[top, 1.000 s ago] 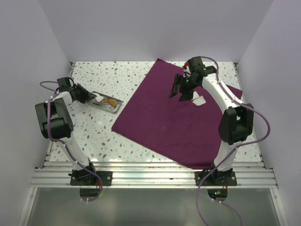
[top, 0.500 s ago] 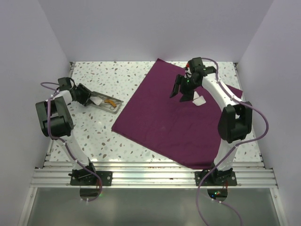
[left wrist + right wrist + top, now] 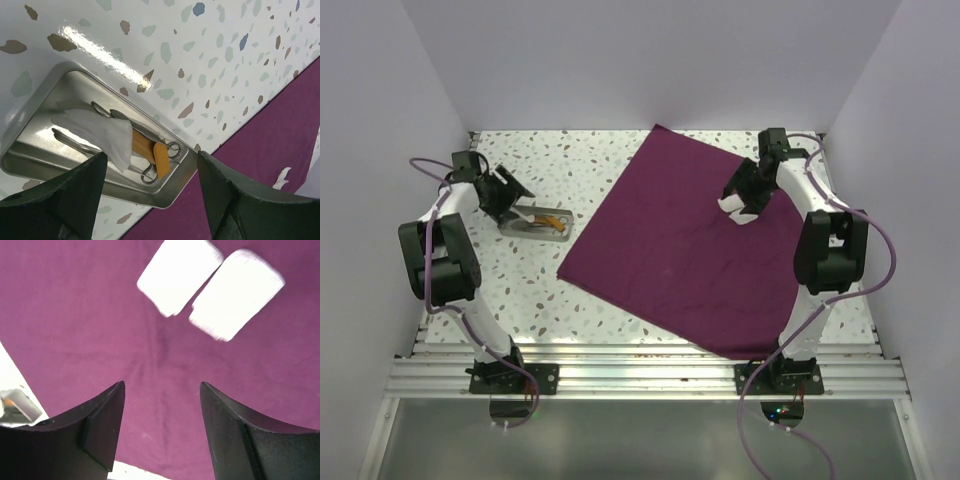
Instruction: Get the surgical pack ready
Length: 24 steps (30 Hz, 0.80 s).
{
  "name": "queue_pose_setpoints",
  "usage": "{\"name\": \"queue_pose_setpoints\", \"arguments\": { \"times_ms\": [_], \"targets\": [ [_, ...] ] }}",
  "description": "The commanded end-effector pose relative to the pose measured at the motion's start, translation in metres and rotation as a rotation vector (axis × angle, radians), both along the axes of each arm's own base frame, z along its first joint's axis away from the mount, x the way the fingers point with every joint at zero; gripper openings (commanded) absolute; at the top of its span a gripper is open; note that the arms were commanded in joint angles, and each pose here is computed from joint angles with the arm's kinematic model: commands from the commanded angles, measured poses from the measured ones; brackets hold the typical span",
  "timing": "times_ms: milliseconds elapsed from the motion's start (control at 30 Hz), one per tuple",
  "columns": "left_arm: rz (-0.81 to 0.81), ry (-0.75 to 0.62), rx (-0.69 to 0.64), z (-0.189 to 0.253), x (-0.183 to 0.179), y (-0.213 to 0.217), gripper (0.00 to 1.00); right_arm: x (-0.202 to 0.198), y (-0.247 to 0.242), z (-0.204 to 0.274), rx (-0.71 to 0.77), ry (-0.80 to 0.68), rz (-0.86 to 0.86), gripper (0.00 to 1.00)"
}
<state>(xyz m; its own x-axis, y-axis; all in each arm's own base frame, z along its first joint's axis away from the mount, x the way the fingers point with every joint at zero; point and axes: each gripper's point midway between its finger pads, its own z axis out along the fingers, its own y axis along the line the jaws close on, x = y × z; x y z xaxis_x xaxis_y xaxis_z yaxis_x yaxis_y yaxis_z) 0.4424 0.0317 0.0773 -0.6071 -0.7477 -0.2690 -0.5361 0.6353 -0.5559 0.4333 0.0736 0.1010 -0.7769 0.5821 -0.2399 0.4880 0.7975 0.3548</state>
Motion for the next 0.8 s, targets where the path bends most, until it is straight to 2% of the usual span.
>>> {"name": "queue_pose_setpoints", "arguments": {
  "times_ms": [0, 167, 300, 433, 567, 700, 767],
  "targets": [
    [0.034, -0.007, 0.067, 0.02, 0.0, 0.013, 0.76, 0.017, -0.005, 0.015, -0.019, -0.063, -0.02, 0.65],
    [0.067, 0.024, 0.015, 0.012, -0.021, 0.005, 0.74, 0.017, -0.007, 0.011, -0.016, -0.058, -0.023, 0.65],
    [0.08, 0.043, 0.052, 0.017, -0.03, 0.012, 0.73, 0.019, -0.011, 0.005, -0.015, -0.052, -0.033, 0.65],
    [0.049, 0.003, 0.146, 0.035, -0.024, 0.022, 0.69, 0.023, -0.021, 0.002, -0.034, -0.052, -0.047, 0.65],
    [-0.068, -0.081, 0.212, 0.054, 0.001, 0.011, 0.6, 0.023, -0.046, -0.004, -0.067, -0.037, -0.065, 0.61],
    [-0.26, -0.14, 0.23, 0.06, 0.028, -0.046, 0.56, 0.023, -0.058, -0.016, -0.069, -0.025, -0.061, 0.54],
    [-0.361, -0.199, 0.168, 0.063, 0.039, -0.084, 0.55, 0.019, -0.066, -0.02, -0.084, -0.005, -0.071, 0.51]
  ]
}}
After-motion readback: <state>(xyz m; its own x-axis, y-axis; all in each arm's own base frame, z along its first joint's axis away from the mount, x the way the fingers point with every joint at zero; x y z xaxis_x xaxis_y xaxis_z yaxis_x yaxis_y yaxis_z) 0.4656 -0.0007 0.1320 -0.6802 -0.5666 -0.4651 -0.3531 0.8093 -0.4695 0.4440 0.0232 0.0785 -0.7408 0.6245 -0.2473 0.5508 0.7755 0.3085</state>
